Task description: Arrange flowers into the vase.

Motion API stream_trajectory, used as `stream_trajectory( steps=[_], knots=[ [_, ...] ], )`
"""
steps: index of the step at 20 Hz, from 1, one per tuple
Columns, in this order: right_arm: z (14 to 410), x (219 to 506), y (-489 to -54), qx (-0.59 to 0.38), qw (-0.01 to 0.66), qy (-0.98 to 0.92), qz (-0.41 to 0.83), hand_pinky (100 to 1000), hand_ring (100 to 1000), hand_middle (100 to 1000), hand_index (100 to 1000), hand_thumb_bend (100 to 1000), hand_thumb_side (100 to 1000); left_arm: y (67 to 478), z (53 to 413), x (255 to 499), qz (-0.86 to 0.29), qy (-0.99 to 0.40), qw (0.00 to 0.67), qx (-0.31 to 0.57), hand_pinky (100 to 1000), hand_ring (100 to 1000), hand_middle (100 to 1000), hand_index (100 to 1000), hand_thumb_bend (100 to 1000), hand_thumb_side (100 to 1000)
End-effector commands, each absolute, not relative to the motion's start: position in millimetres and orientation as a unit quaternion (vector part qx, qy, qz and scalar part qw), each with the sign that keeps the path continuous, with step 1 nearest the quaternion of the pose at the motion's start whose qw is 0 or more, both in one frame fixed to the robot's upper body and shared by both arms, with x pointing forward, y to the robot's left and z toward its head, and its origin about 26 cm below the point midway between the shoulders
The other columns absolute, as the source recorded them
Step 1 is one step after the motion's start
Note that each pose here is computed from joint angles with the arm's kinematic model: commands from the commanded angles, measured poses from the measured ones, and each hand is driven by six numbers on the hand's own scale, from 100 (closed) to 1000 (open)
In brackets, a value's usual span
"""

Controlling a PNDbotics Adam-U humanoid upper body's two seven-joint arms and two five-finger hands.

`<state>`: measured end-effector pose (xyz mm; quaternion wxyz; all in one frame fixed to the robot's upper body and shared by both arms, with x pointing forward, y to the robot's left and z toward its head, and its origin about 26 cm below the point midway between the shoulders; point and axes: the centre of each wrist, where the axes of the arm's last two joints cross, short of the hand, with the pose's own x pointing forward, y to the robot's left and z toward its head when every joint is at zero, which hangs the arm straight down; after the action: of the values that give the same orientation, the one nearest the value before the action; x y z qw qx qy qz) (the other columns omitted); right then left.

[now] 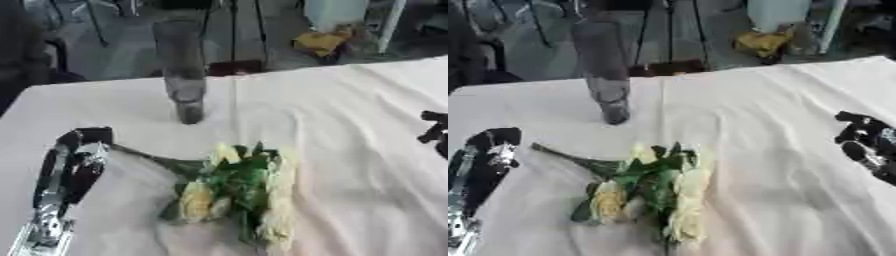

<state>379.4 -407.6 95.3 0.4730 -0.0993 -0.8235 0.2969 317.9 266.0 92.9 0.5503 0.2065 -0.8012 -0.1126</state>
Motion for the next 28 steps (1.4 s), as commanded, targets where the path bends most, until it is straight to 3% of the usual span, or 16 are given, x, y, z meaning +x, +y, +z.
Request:
stream_trajectory(
  steps=[1,10,15,19,22,23,28],
  knots=[
    [109.2,381.8,-411.1,-0.110,0.459,-0.827,0.305,711,988,486,840,695,720,269.3,102.3,319.1,-0.119,-0.808,0.536,0.213,437,727,626,687,334,736],
    [108.9,380.8,-412.5,-0.111,0.461,-0.826,0.306,711,988,486,840,694,721,269.5,102.6,319.2,-0.120,-0.808,0.536,0.213,438,728,627,687,332,732],
    [108.9,380.6,-412.5,-0.111,0.461,-0.825,0.306,711,988,486,840,694,721,273.7,114.6,323.6,-0.159,-0.808,0.517,0.235,450,726,628,689,344,687],
    [108.6,380.3,-412.7,-0.111,0.462,-0.824,0.308,711,988,486,840,694,721,275.3,137.8,331.2,-0.219,-0.809,0.477,0.262,493,722,631,701,408,563],
    [108.4,380.6,-412.0,-0.110,0.462,-0.825,0.308,711,988,486,840,694,721,278.4,146.2,333.6,-0.249,-0.801,0.460,0.292,493,722,631,701,408,563],
    [108.0,380.7,-411.4,-0.109,0.462,-0.824,0.310,711,988,486,840,694,722,276.4,150.0,334.7,-0.262,-0.801,0.449,0.297,539,723,642,719,467,464],
    [107.3,380.5,-411.7,-0.109,0.463,-0.824,0.309,711,988,487,840,695,722,274.6,167.5,352.5,-0.351,-0.777,0.409,0.325,598,734,664,740,551,356]
  ],
)
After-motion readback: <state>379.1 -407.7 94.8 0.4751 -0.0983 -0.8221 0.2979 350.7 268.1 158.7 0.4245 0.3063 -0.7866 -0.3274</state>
